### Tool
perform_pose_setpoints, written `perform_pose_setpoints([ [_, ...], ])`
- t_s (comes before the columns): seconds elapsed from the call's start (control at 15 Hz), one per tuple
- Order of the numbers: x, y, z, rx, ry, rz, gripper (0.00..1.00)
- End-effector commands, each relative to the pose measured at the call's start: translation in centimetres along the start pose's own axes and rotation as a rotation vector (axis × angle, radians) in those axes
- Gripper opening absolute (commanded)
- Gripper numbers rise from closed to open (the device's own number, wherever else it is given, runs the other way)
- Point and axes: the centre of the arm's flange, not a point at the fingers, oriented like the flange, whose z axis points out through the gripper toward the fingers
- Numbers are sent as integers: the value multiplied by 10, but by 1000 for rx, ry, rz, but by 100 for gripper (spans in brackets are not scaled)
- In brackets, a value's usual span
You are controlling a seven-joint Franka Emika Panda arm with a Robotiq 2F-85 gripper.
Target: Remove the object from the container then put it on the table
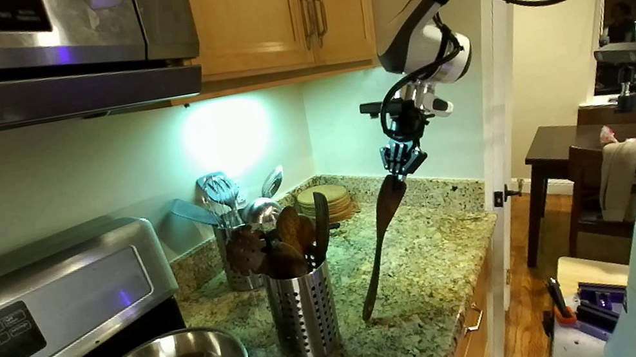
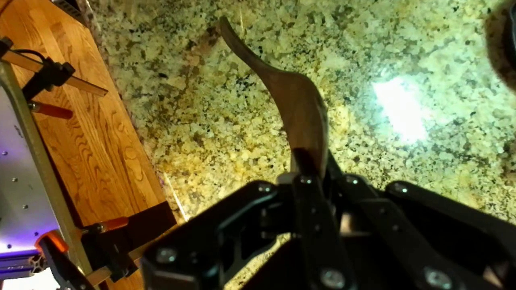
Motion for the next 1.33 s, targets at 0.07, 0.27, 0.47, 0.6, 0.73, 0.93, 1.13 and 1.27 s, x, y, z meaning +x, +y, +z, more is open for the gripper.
perform_pose_setpoints([
  [0.07,25,-35,28,-56,-54,31,5],
  [0.27,37,-48,49,-81,-36,38,5],
  [0.47,53,-58,73,-116,-6,57,5],
  [0.6,63,-62,86,-143,7,72,4],
  [0.73,68,-63,90,-155,11,75,34],
  [0.93,66,-59,77,-128,26,70,52],
  [1.13,56,-49,53,-79,51,44,71],
  [1.27,45,-36,33,-62,79,15,84],
])
